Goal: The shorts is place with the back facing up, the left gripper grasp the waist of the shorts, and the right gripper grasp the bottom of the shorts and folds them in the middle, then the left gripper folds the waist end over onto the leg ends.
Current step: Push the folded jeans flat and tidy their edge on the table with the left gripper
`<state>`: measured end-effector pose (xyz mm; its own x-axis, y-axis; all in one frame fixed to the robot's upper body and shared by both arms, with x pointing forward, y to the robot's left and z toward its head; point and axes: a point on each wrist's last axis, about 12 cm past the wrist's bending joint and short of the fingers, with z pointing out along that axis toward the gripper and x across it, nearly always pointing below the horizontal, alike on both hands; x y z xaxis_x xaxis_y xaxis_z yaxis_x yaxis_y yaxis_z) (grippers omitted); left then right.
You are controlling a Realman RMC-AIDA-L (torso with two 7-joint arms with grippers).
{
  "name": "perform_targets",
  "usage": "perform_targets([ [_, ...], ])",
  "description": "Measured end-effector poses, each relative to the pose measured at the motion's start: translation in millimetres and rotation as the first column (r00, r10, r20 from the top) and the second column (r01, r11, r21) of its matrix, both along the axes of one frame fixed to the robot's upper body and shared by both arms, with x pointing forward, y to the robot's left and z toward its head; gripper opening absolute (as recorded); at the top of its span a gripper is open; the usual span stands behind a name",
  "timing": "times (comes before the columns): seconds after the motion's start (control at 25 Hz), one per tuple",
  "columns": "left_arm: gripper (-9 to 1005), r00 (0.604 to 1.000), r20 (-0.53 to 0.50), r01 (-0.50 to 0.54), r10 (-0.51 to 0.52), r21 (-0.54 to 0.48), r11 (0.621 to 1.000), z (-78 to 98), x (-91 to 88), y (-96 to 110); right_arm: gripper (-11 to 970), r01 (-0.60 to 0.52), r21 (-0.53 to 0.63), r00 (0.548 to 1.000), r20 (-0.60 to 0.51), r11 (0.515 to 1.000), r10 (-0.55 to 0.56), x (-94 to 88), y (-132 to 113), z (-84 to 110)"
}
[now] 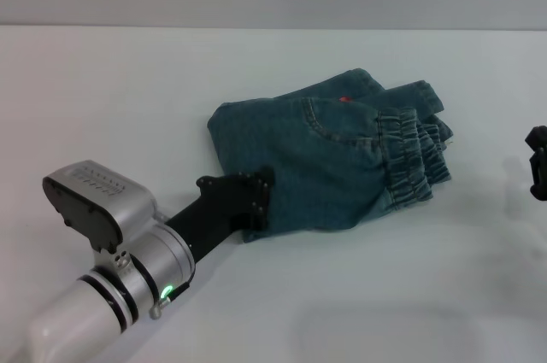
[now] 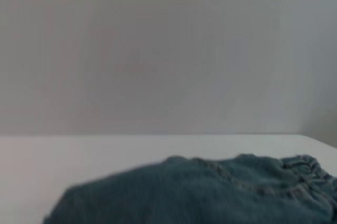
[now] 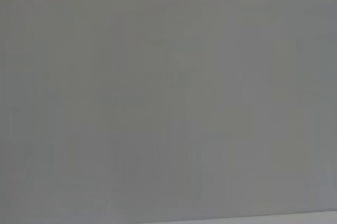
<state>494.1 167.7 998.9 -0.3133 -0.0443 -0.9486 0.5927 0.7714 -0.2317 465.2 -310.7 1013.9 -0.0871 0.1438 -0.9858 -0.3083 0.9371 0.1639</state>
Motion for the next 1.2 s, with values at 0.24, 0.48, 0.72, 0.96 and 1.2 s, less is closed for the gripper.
perform_targets([
  [0.24, 59, 0.999, -0.05, 0.016, -0.014, 0.047, 0.999, -5.9, 6.4, 2, -1, -0.008, 0.0, 1.0, -0.004, 1.0, 0.008, 3.4, 2, -0.7],
  [0.48, 64, 0.999, -0.038, 0.025, -0.022, 0.09, 0.996, -2.6, 22.1, 2, -1, -0.004, 0.0, 1.0, -0.008, 1.0, 0.004, 1.6, 1, -1.5],
  [0.72, 69, 0.999, -0.022, 0.038, -0.035, 0.138, 0.99, 2.4, 40.4, 2, -1, 0.002, 0.004, 1.0, -0.012, 1.0, -0.002, -3.3, 0, -3.3],
  [0.96, 75, 0.999, -0.02, 0.036, -0.033, 0.178, 0.983, 5.9, 55.3, 5, 0, 0.012, 0.01, 1.0, -0.014, 1.0, -0.012, -9.0, -1, -4.6],
  [1.2, 80, 0.999, 0.006, 0.035, -0.037, 0.191, 0.981, 13.0, 67.1, 3, 0, 0.012, 0.021, 1.0, 0.0, 1.0, -0.012, -10.4, -1, -3.4],
])
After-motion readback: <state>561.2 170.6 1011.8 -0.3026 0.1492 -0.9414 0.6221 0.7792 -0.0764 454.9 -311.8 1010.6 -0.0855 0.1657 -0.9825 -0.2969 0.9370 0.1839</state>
